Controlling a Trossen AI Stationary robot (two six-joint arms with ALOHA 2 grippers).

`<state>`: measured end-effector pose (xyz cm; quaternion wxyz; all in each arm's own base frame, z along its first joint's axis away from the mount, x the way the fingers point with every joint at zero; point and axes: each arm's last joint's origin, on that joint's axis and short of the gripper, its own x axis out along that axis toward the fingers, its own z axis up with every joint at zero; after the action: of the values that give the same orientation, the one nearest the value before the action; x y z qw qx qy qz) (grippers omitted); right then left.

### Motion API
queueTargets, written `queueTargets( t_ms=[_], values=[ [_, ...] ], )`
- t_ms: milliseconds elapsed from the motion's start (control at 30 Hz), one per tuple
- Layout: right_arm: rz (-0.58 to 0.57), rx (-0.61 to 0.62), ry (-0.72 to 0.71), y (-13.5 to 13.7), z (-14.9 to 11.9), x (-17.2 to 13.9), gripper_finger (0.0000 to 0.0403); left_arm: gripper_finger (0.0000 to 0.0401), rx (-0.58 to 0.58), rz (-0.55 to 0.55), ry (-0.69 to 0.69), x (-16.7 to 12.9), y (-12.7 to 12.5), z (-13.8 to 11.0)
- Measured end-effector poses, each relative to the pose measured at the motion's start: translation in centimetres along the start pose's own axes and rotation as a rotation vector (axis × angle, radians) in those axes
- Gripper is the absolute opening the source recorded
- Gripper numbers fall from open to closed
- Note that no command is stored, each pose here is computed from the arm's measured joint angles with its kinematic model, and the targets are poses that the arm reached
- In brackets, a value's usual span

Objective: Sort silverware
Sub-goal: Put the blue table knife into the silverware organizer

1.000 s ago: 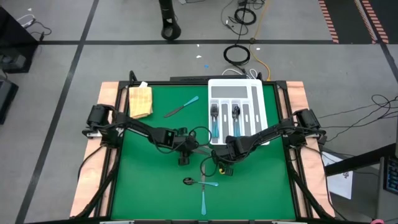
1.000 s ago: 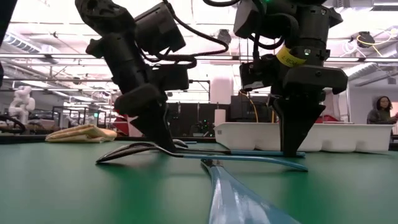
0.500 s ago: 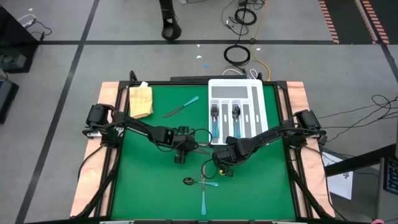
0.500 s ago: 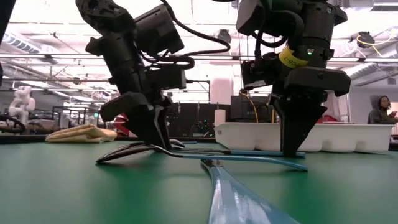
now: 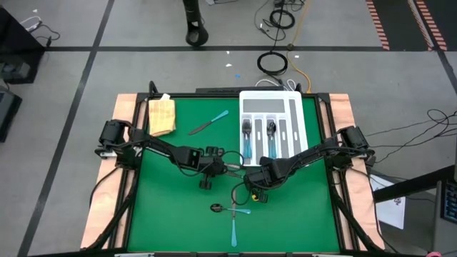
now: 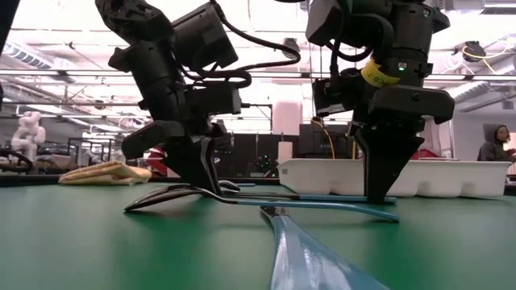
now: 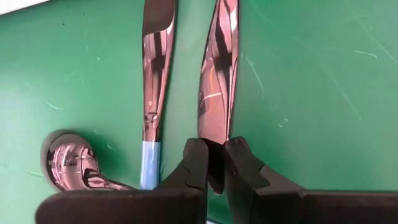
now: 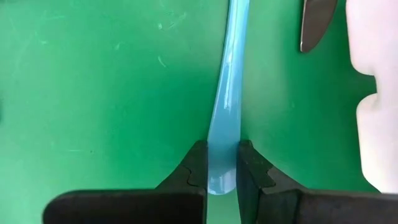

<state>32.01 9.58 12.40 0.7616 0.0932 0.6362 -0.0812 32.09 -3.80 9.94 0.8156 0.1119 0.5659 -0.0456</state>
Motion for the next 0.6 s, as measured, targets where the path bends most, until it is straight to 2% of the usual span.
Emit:
queueTargets(
  t_ms=[200,600],
  values=[
    [0.011,0.021,-0.013,0.0,0.0,-0.4,0.0019,0.0029,0.014,-0.003,0.005,-0.4,-0.6,0.1],
    [0.057,0.068,-0.121,-0.1,0.2,-3.9,0.0027,0.0025,-0.038,-0.003,0.013,-1.2,-0.5,1.1]
  ],
)
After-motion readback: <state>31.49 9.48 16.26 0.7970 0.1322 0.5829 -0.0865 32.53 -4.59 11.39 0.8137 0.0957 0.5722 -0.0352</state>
